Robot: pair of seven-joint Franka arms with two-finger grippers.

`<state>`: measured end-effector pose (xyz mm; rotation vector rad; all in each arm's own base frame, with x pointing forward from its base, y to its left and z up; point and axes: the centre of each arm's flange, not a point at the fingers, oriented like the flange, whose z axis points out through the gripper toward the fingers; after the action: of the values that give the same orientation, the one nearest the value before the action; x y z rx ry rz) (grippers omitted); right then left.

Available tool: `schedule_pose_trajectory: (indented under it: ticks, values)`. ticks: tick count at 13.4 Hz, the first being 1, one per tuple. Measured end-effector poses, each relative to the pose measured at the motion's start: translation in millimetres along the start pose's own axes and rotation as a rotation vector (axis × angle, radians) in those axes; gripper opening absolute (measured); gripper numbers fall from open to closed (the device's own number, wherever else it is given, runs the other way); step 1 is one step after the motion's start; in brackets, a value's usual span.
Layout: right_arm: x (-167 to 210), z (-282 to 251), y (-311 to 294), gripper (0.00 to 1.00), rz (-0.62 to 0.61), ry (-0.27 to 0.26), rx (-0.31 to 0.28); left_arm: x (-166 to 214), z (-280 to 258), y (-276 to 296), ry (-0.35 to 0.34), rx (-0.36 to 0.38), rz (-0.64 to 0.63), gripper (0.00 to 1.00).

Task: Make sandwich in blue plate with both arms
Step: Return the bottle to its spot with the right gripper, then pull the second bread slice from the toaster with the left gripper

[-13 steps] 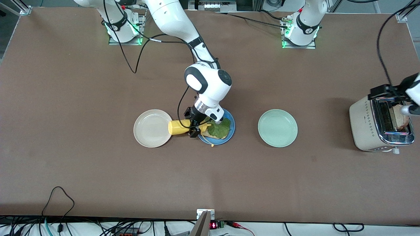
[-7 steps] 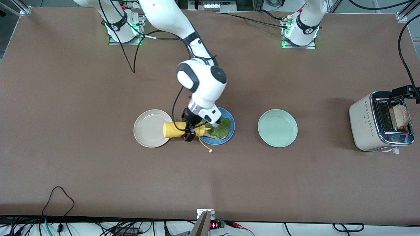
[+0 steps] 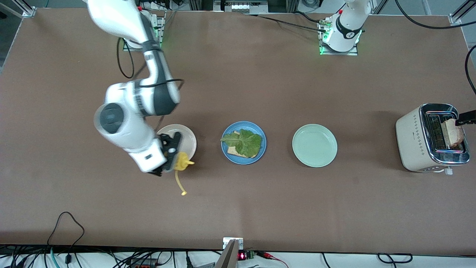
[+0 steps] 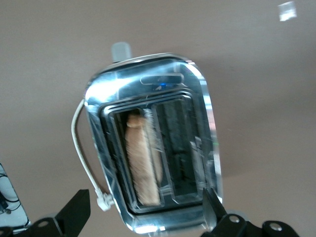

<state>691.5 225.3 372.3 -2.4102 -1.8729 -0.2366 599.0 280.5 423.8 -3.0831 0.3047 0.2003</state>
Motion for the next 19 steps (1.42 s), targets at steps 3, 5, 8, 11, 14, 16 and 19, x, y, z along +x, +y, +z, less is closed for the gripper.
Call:
schedule_pose_trajectory:
  ticks: [3, 5, 8, 11, 14, 16, 19]
  values:
    - [-98, -27, 34, 0.45, 0.068, 0.223, 0.054, 3, 38, -15, -0.023, -0.024, -0.005, 0.97]
    - [-157, -42, 48, 0.45, 0.108, 0.354, 0.052, 6, 45, -13, -0.031, -0.031, 0.000, 0.86]
    - [-239, -45, 57, 0.45, 0.130, 0.554, 0.030, 6, 48, -11, -0.035, -0.035, 0.003, 0.48]
    - [-309, -21, 47, 0.45, 0.068, 0.678, 0.002, 6, 48, -11, -0.037, -0.036, 0.003, 0.17]
    - [-376, 7, 24, 0.45, 0.044, 0.776, -0.018, 8, 38, -10, -0.026, -0.030, 0.006, 0.13]
    - [-412, 29, 4, 0.45, 0.081, 0.849, -0.067, 6, 12, -6, -0.021, -0.026, 0.009, 0.13]
    - [-444, 59, -25, 0.45, 0.136, 0.936, -0.154, 0, -57, 12, -0.048, -0.041, 0.024, 0.11]
